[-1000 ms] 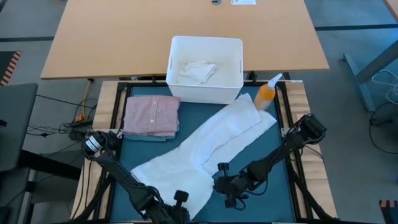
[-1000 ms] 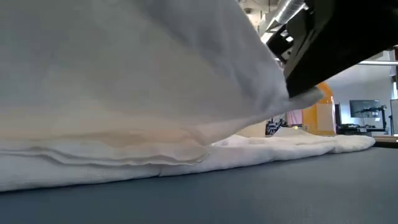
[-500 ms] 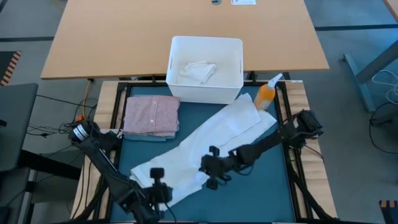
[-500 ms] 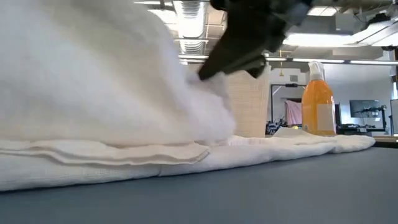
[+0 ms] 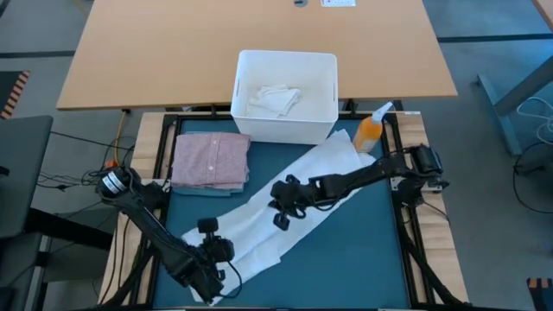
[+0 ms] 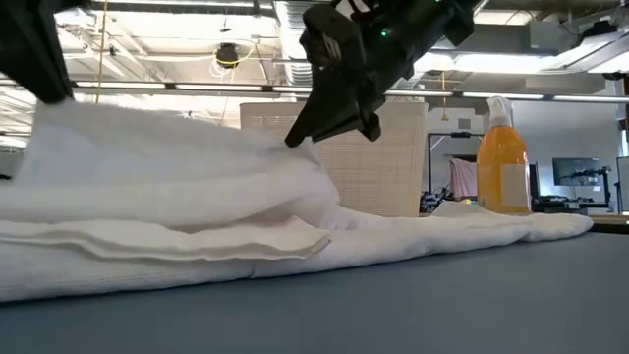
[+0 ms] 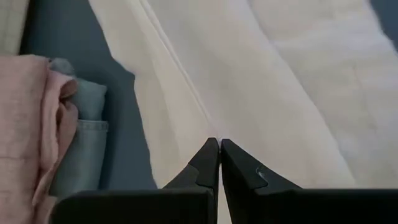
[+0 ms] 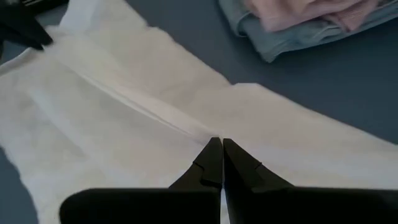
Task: Fold Laundry from Bin
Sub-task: Fold the white shirt
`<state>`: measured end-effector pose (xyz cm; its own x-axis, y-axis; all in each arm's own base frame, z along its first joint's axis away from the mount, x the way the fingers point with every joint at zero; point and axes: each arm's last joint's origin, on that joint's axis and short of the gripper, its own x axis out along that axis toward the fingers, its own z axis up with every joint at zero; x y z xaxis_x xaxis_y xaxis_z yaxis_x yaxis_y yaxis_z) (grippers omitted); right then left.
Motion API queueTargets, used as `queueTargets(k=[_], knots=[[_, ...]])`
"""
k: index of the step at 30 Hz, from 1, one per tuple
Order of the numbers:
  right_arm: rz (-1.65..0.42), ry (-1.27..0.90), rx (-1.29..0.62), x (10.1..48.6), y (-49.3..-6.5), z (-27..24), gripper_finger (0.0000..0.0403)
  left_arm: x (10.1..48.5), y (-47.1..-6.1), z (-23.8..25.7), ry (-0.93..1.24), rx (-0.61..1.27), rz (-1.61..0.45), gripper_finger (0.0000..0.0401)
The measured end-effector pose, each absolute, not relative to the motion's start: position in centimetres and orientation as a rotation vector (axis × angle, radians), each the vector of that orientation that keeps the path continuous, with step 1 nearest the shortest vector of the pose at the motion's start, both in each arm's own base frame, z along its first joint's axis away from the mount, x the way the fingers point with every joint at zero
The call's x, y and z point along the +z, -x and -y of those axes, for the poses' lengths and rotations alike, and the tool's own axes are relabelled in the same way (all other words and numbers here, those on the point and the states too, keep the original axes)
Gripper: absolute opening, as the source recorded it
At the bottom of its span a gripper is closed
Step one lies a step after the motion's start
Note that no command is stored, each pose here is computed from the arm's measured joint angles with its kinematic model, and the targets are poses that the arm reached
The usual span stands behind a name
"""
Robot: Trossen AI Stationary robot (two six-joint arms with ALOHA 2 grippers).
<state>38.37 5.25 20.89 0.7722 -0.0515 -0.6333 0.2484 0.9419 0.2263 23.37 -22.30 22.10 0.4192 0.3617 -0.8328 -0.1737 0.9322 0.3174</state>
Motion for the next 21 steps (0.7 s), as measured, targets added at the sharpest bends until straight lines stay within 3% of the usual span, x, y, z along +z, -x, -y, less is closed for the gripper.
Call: queueTargets(k=[11,21], knots=[[-0.682,-0.304,-0.209,20.8,-38.5,-3.0,0.0101,20.6,-23.8,20.5,-0.241,0.355,-1.165,0.0],[-0.736,-0.279,-0.217,20.4,-38.2,-2.9,0.0199,23.3,-23.5,17.5,-0.214,0.382,-1.217,0.0004]])
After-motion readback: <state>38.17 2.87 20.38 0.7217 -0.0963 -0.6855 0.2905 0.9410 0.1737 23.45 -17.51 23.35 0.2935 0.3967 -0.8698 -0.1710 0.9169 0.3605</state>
